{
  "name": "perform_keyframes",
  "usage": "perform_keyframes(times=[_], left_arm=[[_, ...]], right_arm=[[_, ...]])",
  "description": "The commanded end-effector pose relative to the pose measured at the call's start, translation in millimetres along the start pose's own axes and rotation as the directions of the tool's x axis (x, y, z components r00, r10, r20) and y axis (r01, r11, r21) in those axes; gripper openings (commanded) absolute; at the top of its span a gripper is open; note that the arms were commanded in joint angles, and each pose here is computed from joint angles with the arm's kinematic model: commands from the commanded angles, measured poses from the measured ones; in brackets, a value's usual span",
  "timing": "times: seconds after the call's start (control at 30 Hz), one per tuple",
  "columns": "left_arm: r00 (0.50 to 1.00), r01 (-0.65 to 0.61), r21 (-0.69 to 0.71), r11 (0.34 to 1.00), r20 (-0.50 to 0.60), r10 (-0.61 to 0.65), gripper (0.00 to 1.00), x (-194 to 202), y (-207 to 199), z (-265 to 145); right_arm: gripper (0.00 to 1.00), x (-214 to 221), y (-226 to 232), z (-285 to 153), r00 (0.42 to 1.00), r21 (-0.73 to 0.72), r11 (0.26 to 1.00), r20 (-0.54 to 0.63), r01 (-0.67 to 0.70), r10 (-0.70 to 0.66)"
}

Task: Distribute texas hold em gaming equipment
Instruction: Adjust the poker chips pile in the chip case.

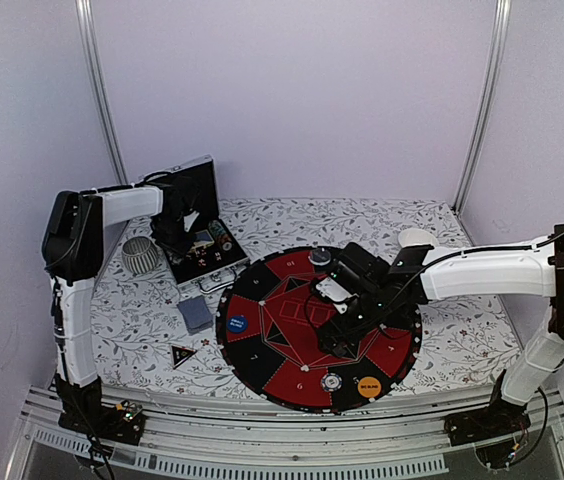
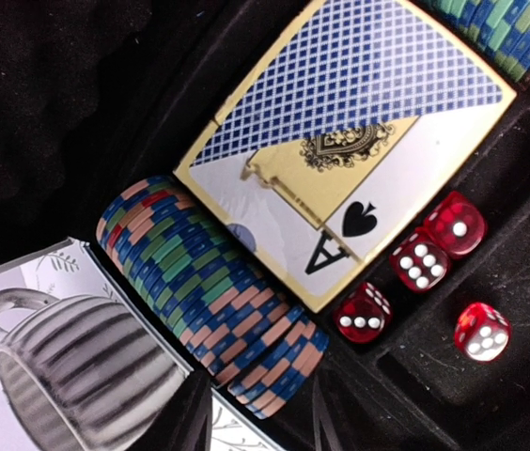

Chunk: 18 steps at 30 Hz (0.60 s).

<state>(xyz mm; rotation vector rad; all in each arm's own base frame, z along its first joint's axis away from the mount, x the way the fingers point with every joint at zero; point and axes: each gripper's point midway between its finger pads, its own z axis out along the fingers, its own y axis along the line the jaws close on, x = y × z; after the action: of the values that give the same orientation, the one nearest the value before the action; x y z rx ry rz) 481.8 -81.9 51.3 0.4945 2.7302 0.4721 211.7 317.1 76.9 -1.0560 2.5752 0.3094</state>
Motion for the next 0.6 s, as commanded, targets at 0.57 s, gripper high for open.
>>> perform_keyframes(times=[0.57], left_arm=[[0.999, 0.043, 0.071, 0.997, 0.022, -0.044, 0.37, -7.4, 0.5, 1.0]], right_arm=[[0.99, -2.5, 2.9, 0.2, 1.0, -0.023, 1.0, -0.007, 0.002, -0.002]])
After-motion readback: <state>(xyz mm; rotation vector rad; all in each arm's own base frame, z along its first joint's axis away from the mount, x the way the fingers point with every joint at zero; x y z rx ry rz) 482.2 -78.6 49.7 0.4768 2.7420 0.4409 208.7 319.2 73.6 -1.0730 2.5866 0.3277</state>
